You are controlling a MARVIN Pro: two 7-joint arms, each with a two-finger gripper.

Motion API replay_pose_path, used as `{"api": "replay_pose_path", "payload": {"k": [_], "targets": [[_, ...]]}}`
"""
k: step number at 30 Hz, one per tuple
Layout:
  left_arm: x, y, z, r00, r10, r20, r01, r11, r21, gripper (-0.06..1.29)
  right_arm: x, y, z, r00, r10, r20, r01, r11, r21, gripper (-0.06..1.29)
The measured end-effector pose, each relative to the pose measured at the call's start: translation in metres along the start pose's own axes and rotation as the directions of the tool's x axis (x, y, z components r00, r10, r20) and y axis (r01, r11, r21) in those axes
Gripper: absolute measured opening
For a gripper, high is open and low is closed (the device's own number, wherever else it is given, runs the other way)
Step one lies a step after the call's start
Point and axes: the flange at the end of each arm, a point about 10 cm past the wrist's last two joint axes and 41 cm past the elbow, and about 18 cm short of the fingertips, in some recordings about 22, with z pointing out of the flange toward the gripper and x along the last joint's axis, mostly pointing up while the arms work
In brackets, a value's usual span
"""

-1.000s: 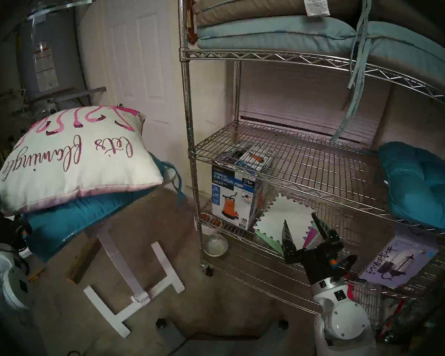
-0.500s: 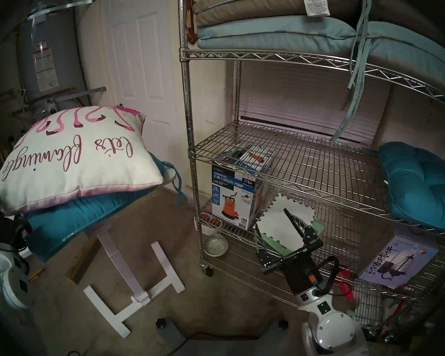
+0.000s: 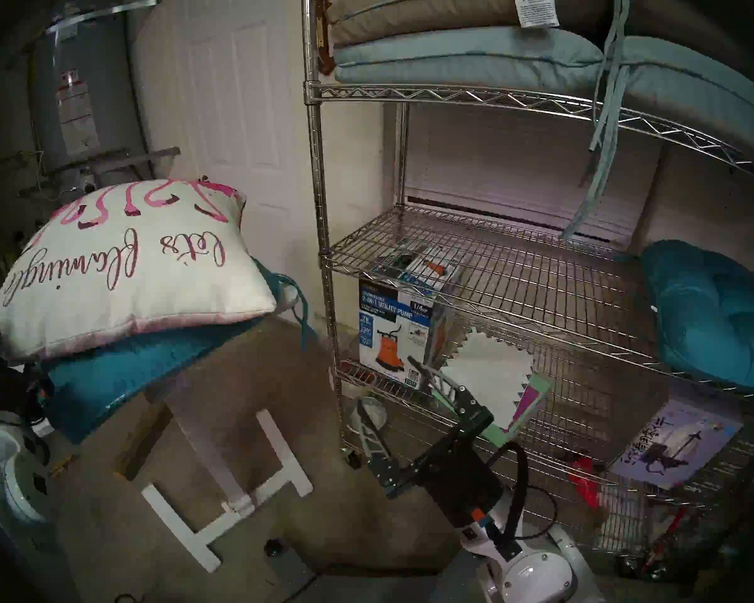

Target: Put cushion on the shelf

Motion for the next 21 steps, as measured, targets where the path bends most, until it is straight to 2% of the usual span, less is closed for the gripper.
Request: {"api": "replay_pose_path", "payload": {"k": [3, 10, 21], "targets": [[0.000, 0.000, 0.000, 1.000, 0.000, 0.001, 0.000, 1.000, 0.001, 1.27, 0.006, -0.006, 0.006, 0.999, -0.028, -0.038, 0.030, 0.998, 0.055, 1.24], [0.000, 0.001, 0.001, 1.000, 0.001, 0.003, -0.001, 1.000, 0.002, 1.27, 0.017, -0.013, 0.017, 0.990, -0.078, -0.114, 0.093, 0.987, 0.134, 1.24], [0.000, 0.001, 0.002, 1.000, 0.000, 0.005, 0.000, 1.000, 0.004, 1.27, 0.030, -0.018, 0.040, 0.962, -0.148, -0.231, 0.196, 0.960, 0.200, 1.24]]}}
